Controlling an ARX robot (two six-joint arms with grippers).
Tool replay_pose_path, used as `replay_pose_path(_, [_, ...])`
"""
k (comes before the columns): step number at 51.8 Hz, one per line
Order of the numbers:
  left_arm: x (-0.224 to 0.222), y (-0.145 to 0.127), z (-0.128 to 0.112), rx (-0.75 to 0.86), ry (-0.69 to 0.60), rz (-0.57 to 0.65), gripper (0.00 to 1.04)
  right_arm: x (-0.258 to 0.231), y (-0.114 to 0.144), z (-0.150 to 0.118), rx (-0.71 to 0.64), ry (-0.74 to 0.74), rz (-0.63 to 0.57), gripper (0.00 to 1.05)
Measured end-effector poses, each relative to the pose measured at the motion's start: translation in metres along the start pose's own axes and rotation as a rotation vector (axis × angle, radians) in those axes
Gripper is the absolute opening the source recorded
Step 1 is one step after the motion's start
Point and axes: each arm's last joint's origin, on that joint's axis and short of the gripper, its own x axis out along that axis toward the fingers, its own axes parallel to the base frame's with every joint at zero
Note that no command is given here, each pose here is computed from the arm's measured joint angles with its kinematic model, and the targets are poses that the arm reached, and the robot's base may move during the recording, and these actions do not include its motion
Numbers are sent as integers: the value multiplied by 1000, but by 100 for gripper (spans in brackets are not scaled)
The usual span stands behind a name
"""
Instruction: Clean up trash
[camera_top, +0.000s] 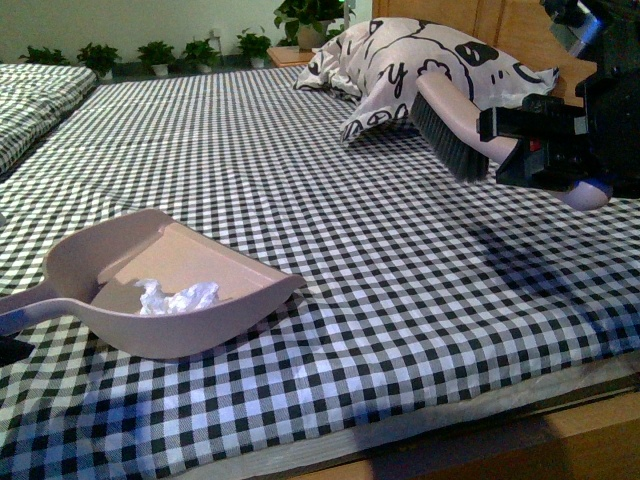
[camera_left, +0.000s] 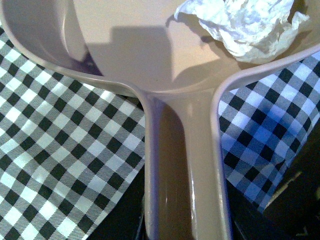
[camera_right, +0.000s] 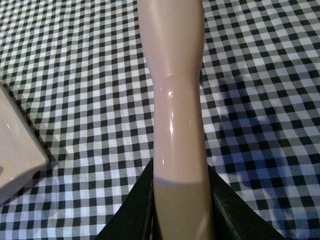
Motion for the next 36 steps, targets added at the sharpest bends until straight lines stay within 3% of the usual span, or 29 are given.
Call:
replay_pose_path(10, [1, -3, 4, -57, -4, -10, 25, -3, -4, 2, 7, -8, -3, 21])
replay_pose_path(16, [-1, 6, 13, -78, -23, 78, 25, -10, -3, 6, 8, -26, 0, 21])
replay_pose_path(21, [-10, 22, 25, -101, -55, 213, 25, -19, -2, 12, 12, -52, -2, 21])
replay_pose_path(28, [-34, 42, 40, -131, -77, 508, 25, -45, -5, 26, 33, -128, -12, 21])
replay_pose_path(36, [-62, 46, 48, -190, -94, 678, 25, -69, -12, 30, 51, -168, 5, 21])
